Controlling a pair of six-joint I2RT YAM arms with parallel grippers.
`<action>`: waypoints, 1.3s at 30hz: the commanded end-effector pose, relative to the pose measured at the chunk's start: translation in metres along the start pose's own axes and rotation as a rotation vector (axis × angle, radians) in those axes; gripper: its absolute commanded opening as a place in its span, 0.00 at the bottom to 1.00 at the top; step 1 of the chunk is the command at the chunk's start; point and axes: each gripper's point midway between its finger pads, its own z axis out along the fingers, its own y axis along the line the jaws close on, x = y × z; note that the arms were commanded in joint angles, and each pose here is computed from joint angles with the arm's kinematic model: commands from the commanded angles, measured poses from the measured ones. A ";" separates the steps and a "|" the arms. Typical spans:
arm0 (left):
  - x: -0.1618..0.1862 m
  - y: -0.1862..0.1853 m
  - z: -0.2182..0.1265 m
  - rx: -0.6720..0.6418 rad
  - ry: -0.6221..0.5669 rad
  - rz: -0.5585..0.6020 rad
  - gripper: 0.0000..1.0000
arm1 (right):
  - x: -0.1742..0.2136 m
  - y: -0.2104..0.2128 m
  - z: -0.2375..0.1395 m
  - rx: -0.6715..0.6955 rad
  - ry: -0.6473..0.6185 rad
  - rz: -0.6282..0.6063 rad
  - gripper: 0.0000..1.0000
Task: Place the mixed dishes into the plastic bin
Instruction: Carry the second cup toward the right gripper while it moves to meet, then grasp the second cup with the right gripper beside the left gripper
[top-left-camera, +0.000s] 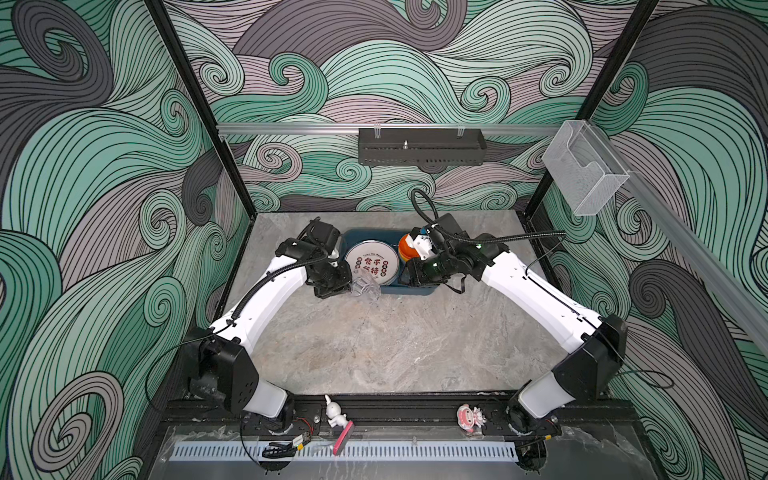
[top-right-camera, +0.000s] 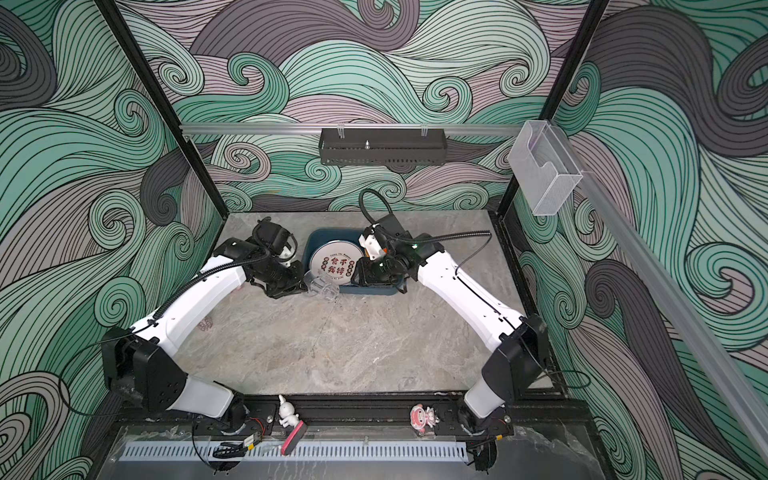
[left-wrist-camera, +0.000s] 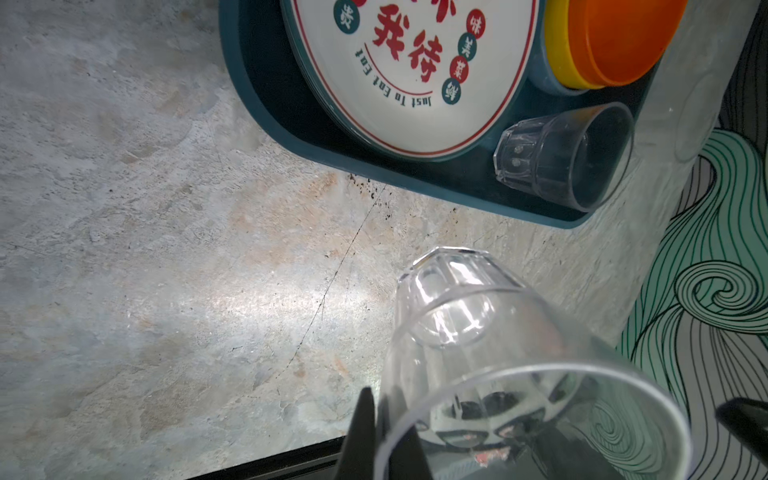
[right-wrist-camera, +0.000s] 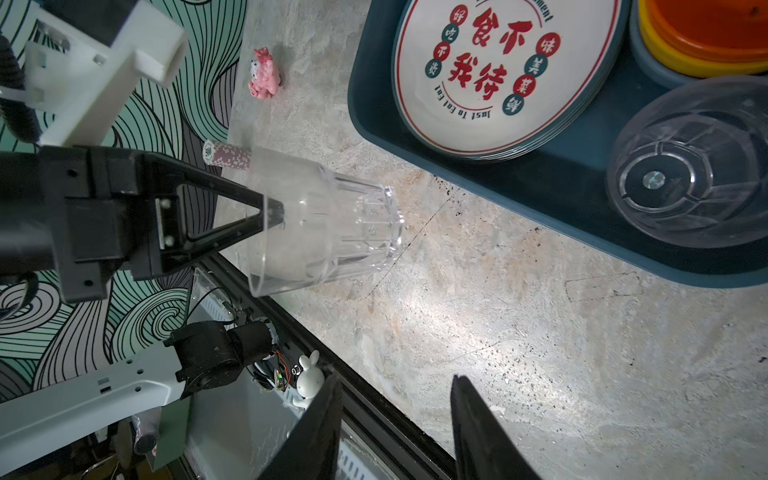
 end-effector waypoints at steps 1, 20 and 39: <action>0.003 -0.001 -0.007 -0.063 -0.007 0.052 0.00 | 0.002 0.015 0.002 -0.025 0.030 -0.030 0.44; 0.017 -0.030 -0.003 -0.105 0.010 0.154 0.00 | -0.001 0.022 0.044 0.047 0.104 -0.032 0.41; 0.010 -0.049 -0.017 -0.070 -0.044 0.153 0.02 | 0.004 -0.015 0.059 0.220 0.105 -0.032 0.08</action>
